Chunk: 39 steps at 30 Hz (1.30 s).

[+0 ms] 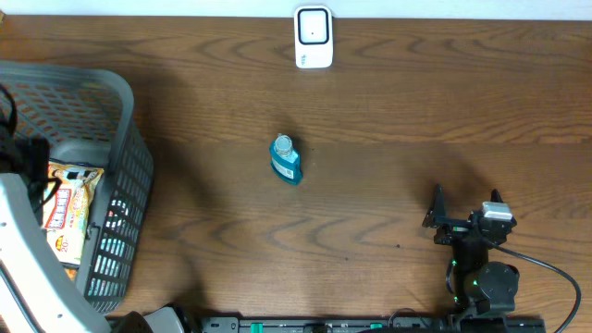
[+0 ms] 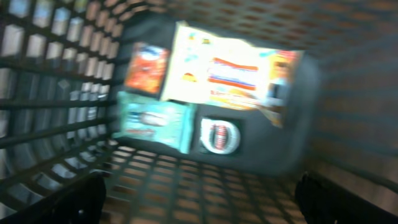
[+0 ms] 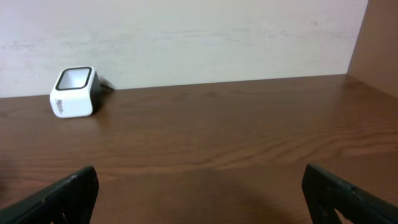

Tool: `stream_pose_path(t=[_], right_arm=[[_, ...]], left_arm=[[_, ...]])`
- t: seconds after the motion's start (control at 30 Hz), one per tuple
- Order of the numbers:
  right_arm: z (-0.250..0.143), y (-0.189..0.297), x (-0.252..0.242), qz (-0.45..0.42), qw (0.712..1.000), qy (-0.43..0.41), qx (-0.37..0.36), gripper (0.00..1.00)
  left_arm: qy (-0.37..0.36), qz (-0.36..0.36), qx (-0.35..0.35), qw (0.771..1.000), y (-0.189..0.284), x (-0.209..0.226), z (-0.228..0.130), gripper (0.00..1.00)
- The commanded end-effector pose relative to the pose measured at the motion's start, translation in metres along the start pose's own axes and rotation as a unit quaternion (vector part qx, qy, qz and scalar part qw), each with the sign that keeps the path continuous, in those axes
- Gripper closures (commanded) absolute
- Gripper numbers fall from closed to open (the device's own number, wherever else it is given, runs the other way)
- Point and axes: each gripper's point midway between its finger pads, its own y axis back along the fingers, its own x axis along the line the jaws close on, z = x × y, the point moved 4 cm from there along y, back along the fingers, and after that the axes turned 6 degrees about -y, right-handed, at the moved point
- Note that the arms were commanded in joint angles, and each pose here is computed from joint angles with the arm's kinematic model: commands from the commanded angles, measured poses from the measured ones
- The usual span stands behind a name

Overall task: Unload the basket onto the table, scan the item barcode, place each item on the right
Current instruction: 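Return the left gripper to the basket and grasp the snack bag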

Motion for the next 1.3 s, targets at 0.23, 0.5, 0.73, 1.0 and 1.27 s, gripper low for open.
stream_pose_path(t=[0.23, 0.5, 0.73, 1.0, 1.27], right_arm=[[-0.001, 0.0, 0.002, 0.006, 1.0, 0.005, 0.002, 0.01], [-0.001, 0.0, 0.002, 0.006, 1.0, 0.005, 0.002, 0.01], [-0.001, 0.0, 0.002, 0.006, 1.0, 0.005, 0.002, 0.01], [-0.001, 0.0, 0.002, 0.006, 1.0, 0.005, 0.002, 0.01], [-0.001, 0.0, 0.002, 0.006, 1.0, 0.005, 0.002, 0.01]], left_arm=[[-0.028, 0.06, 0.021, 0.998, -0.1, 0.001, -0.013, 0.02], [-0.133, 0.017, -0.008, 0.991, -0.154, -0.032, -0.011, 0.02], [-0.29, 0.035, 0.017, 0.956, -0.201, -0.049, -0.017, 0.02], [-0.41, 0.035, 0.099, 0.906, -0.233, -0.049, -0.042, 0.02], [-0.423, 0.054, 0.121, 0.896, -0.257, -0.047, -0.05, 0.01]])
